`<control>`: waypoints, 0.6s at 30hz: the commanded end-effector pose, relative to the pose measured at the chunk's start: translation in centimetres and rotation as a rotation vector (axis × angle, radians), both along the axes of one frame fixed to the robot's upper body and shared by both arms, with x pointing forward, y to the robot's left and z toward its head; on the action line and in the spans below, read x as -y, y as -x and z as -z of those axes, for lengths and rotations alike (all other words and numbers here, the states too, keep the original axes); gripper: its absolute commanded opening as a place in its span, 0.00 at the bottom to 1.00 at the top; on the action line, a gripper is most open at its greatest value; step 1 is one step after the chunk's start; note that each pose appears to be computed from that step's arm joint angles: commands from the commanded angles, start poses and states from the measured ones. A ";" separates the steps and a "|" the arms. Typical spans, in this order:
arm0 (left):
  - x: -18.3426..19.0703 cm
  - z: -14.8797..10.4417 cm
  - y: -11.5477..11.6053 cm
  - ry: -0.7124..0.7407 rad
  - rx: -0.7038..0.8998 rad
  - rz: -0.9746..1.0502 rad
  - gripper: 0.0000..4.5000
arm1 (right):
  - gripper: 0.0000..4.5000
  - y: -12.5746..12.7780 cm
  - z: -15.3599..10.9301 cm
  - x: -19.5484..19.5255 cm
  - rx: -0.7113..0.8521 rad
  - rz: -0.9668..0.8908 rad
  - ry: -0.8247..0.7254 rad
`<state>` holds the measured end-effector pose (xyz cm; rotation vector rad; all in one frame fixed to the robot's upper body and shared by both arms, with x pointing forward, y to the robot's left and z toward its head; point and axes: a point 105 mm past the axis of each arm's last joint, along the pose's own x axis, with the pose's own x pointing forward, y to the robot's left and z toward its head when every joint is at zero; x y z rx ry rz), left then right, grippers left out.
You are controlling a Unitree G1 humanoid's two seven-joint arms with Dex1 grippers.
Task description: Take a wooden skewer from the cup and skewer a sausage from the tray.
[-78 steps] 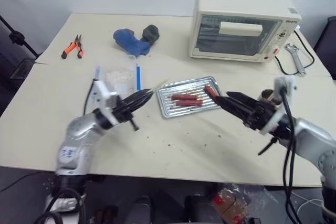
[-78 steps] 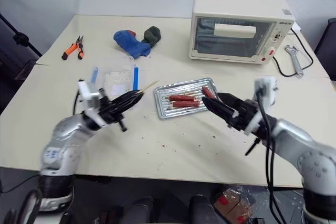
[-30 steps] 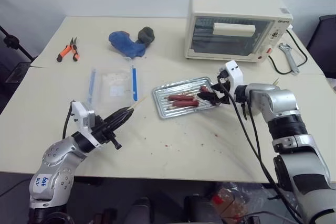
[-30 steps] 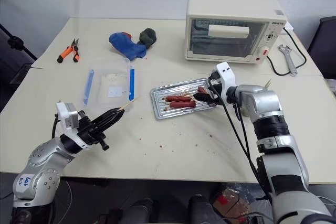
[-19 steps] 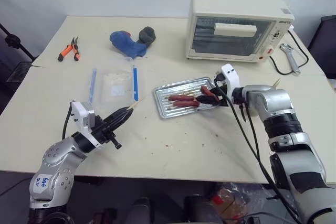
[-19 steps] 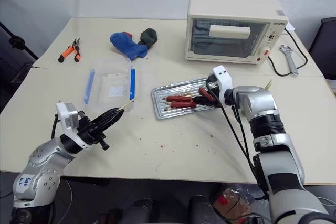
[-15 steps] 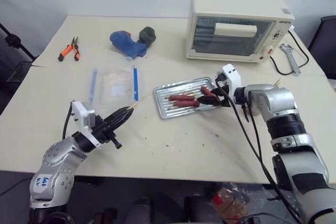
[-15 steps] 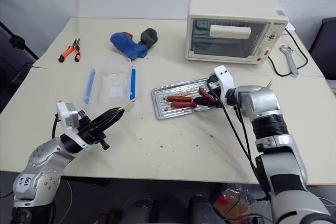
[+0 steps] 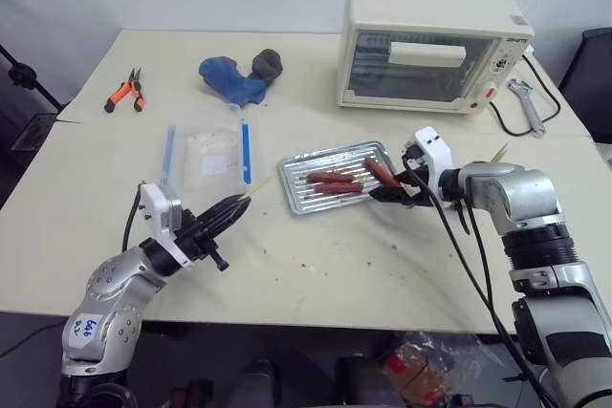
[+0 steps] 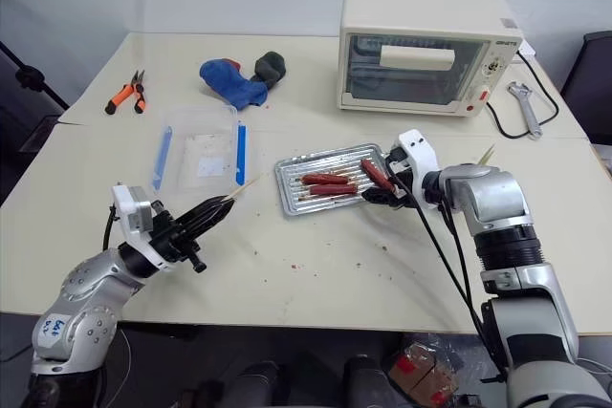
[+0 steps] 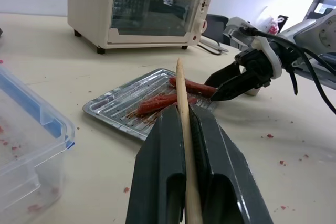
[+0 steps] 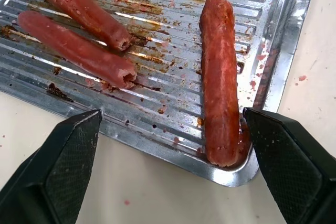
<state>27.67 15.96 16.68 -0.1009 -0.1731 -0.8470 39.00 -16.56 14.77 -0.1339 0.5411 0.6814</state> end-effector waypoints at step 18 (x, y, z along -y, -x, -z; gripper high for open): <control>0.5 -1.0 0.1 -0.022 0.056 0.004 0.00 | 0.32 -1.2 -0.8 -0.2 0.063 0.014 -0.031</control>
